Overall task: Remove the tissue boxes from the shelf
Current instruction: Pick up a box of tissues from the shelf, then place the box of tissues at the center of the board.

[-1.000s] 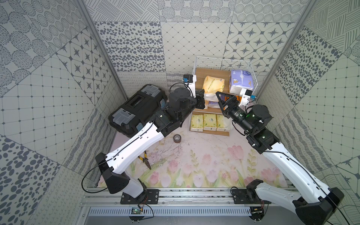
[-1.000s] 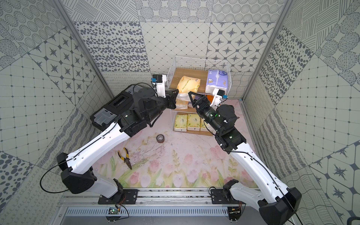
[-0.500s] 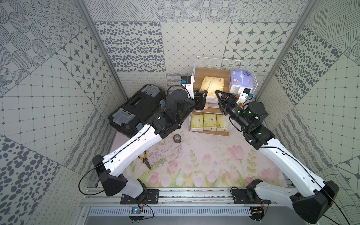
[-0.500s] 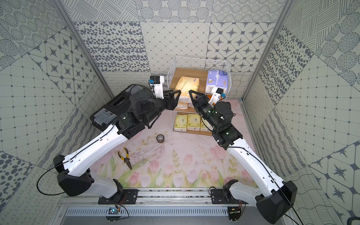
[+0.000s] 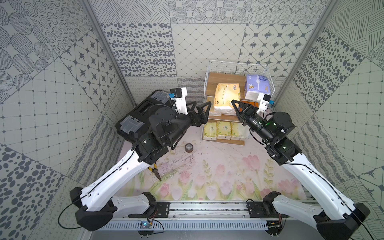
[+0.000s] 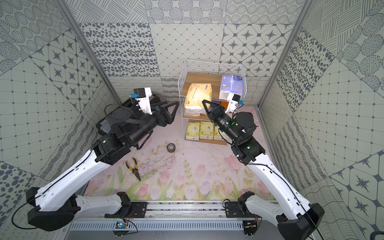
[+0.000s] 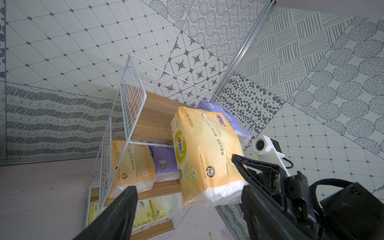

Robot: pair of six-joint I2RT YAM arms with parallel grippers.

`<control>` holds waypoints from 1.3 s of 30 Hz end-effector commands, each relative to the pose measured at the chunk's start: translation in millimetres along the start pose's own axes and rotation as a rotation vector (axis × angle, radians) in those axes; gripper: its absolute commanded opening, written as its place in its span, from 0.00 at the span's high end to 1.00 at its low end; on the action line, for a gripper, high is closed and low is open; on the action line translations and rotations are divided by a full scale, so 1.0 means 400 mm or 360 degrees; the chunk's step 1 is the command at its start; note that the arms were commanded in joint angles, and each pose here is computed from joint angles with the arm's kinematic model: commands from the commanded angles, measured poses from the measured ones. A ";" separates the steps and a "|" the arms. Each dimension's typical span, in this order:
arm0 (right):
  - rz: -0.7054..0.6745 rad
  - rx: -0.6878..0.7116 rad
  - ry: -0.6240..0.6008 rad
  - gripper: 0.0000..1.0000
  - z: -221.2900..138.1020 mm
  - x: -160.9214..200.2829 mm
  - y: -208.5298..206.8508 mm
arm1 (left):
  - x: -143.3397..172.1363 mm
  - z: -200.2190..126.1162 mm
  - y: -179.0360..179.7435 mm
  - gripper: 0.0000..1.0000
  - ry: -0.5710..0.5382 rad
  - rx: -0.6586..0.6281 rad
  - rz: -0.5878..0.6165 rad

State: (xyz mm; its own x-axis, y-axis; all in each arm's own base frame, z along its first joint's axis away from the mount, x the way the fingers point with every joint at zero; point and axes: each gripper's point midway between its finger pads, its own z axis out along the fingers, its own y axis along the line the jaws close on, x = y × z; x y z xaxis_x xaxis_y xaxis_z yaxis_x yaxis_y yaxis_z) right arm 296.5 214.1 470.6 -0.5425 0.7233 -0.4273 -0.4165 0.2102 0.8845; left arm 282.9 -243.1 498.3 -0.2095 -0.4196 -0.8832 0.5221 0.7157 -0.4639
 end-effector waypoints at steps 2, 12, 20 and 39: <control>-0.0152 -0.0101 0.0183 0.87 -0.050 0.066 0.039 | 0.008 -0.110 0.102 0.17 -0.0080 -0.0184 -0.0159; -0.0259 0.0037 0.0704 0.87 -0.136 0.320 -0.058 | 0.305 -0.236 0.345 0.17 0.0270 -0.0632 -0.0512; -0.0130 0.0412 0.0875 0.87 -0.186 0.489 -0.273 | 0.508 -0.323 0.479 0.19 0.0354 -0.0887 -0.0779; 0.0184 0.0786 0.0946 0.89 -0.079 0.867 -0.556 | 0.732 -0.426 0.610 0.21 0.0591 -0.1218 -0.0819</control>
State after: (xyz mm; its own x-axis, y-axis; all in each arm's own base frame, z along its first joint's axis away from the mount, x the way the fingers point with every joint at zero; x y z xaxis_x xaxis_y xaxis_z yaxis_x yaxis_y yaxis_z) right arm 163.0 372.2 93.5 -0.9471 0.2270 -0.2267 -0.0362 0.6264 0.7786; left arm 214.0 -108.5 122.5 -0.5985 -0.6411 -0.4804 -0.2930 0.7333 -0.6135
